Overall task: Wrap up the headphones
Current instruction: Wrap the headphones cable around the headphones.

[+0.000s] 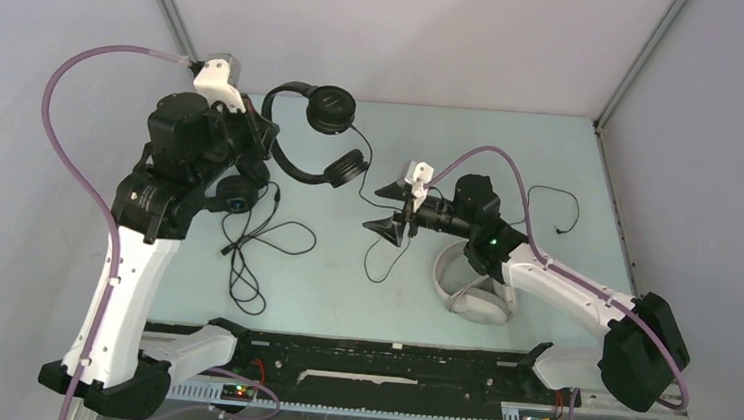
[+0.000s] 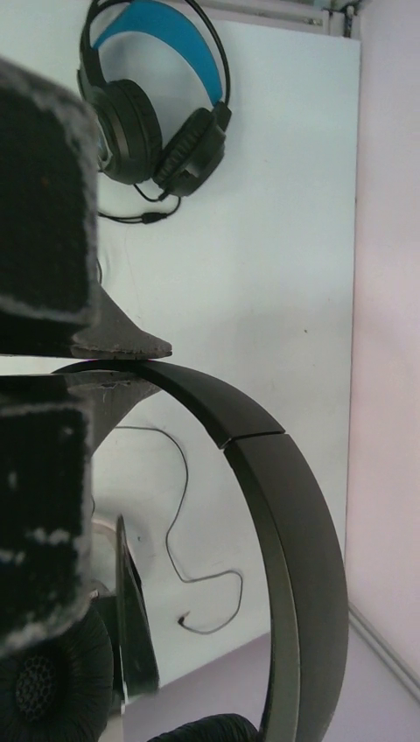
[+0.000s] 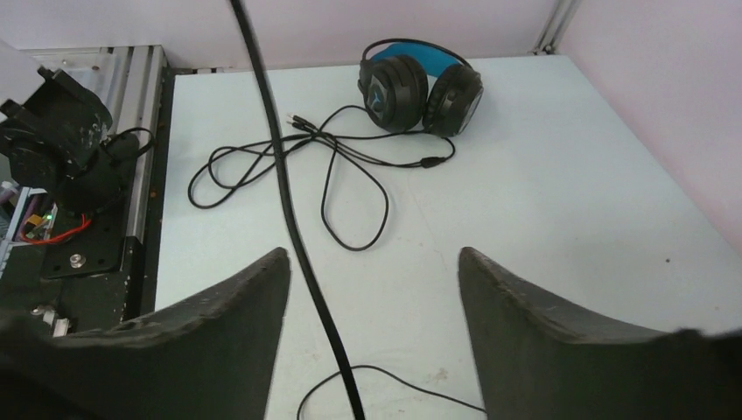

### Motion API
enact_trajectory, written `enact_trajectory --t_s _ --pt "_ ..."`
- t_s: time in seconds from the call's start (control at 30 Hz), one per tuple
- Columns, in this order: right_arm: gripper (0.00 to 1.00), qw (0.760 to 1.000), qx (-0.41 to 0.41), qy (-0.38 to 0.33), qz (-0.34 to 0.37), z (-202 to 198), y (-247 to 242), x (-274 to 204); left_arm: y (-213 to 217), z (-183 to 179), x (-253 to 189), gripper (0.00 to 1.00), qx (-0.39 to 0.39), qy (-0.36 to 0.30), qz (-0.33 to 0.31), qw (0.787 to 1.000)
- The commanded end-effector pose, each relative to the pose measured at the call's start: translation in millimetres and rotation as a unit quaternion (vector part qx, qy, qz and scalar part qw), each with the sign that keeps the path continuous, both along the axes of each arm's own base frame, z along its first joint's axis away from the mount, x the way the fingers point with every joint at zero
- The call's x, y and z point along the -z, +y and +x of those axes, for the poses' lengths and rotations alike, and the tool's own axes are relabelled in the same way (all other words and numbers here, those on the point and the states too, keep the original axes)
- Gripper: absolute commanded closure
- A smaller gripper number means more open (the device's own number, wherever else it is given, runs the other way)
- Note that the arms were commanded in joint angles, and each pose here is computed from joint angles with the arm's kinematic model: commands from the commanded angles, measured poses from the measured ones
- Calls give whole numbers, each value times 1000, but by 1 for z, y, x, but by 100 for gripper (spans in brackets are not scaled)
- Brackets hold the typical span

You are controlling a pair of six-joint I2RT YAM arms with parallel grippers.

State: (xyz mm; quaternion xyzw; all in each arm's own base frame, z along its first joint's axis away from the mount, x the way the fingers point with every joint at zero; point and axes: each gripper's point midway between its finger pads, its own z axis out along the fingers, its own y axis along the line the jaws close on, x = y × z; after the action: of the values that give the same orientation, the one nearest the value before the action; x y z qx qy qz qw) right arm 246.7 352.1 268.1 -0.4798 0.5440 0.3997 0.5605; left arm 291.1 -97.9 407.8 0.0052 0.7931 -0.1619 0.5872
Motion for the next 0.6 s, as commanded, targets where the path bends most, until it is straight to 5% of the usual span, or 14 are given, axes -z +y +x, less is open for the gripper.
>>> enact_trajectory --t_s 0.0,0.1,0.23,0.3,0.43,0.57 --pt "35 1000 13 -8 25 3 1 4 -15 -11 -42 100 41 -41 -46 997" --pt "51 999 19 17 33 2 -4 20 -21 -13 -48 100 58 -39 -52 996" --pt "89 998 42 38 40 8 -14 33 -20 -16 -51 100 68 -39 -36 996" --pt "100 997 58 31 47 16 -20 28 -14 -16 -53 100 60 -42 -10 997" --pt "100 994 78 -9 82 35 -30 -9 -28 -25 -49 100 133 -48 30 990" --pt "100 993 75 -24 91 45 -33 -36 -72 -49 -40 100 279 -27 2 960"
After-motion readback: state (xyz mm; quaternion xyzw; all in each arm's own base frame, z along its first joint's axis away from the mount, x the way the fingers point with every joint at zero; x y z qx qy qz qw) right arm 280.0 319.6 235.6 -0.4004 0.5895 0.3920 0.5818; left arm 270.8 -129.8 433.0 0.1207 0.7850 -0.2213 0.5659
